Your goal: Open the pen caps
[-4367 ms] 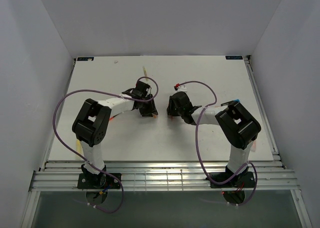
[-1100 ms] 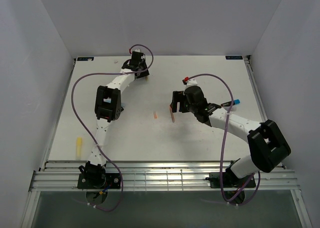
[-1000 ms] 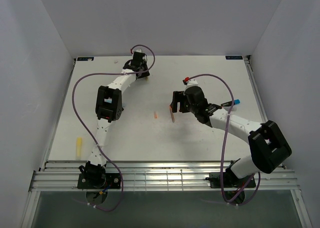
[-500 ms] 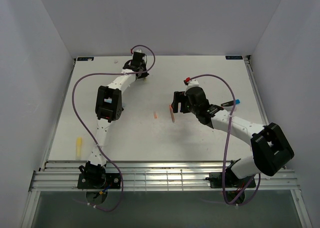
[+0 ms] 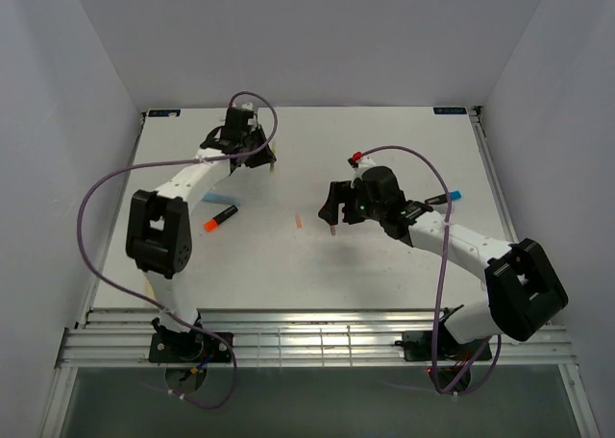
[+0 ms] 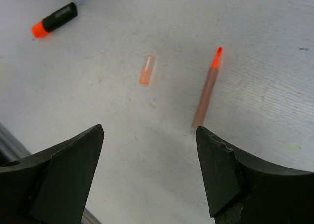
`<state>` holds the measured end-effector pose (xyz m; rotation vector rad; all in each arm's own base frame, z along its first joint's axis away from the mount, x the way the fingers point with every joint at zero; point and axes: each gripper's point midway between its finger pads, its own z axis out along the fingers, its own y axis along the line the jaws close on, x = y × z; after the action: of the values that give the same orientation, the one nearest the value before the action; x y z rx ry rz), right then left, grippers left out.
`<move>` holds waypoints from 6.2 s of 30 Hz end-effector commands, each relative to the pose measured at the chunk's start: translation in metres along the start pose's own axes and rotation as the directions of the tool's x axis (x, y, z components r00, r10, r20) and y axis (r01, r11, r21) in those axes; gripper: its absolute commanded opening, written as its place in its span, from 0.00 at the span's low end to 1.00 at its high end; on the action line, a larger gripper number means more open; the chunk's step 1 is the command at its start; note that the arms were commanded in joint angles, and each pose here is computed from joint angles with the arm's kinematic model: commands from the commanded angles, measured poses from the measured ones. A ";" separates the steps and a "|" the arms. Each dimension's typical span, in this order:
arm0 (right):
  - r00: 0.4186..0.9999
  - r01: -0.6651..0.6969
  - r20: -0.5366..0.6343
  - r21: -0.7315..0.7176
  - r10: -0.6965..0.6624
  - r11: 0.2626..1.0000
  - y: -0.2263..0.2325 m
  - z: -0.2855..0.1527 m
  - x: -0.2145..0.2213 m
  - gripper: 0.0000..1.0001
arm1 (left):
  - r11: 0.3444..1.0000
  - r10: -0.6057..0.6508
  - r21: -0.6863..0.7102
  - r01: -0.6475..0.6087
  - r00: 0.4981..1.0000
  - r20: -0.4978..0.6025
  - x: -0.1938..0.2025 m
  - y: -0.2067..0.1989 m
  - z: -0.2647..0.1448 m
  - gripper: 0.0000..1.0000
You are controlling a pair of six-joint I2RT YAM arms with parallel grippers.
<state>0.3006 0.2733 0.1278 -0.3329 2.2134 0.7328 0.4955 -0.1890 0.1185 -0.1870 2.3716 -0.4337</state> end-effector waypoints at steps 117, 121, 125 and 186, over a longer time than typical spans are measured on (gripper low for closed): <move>0.981 -0.181 -0.087 -0.735 0.174 0.654 0.139 -0.033 0.020 0.08 | 0.766 -0.075 0.639 0.066 0.997 -0.014 0.141 -0.105 -0.191 0.35; 0.980 -0.182 -0.084 -0.736 0.179 0.652 0.139 -0.031 0.018 0.08 | 0.762 -0.074 0.644 0.074 0.997 -0.026 0.144 -0.105 -0.190 0.26; 0.979 -0.188 -0.086 -0.740 0.185 0.646 0.141 -0.030 0.017 0.08 | 0.753 -0.072 0.653 0.080 0.997 -0.039 0.147 -0.106 -0.192 0.14; 0.999 -0.041 -0.030 -0.044 0.040 0.998 0.015 -0.005 0.037 0.08 | 0.932 -0.218 0.264 0.249 0.965 -0.143 0.134 -0.014 -0.122 0.00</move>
<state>0.2359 0.3086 0.1180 -0.4079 2.1876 1.0660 0.3345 -0.1984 0.1446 -0.4045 2.2588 -0.9075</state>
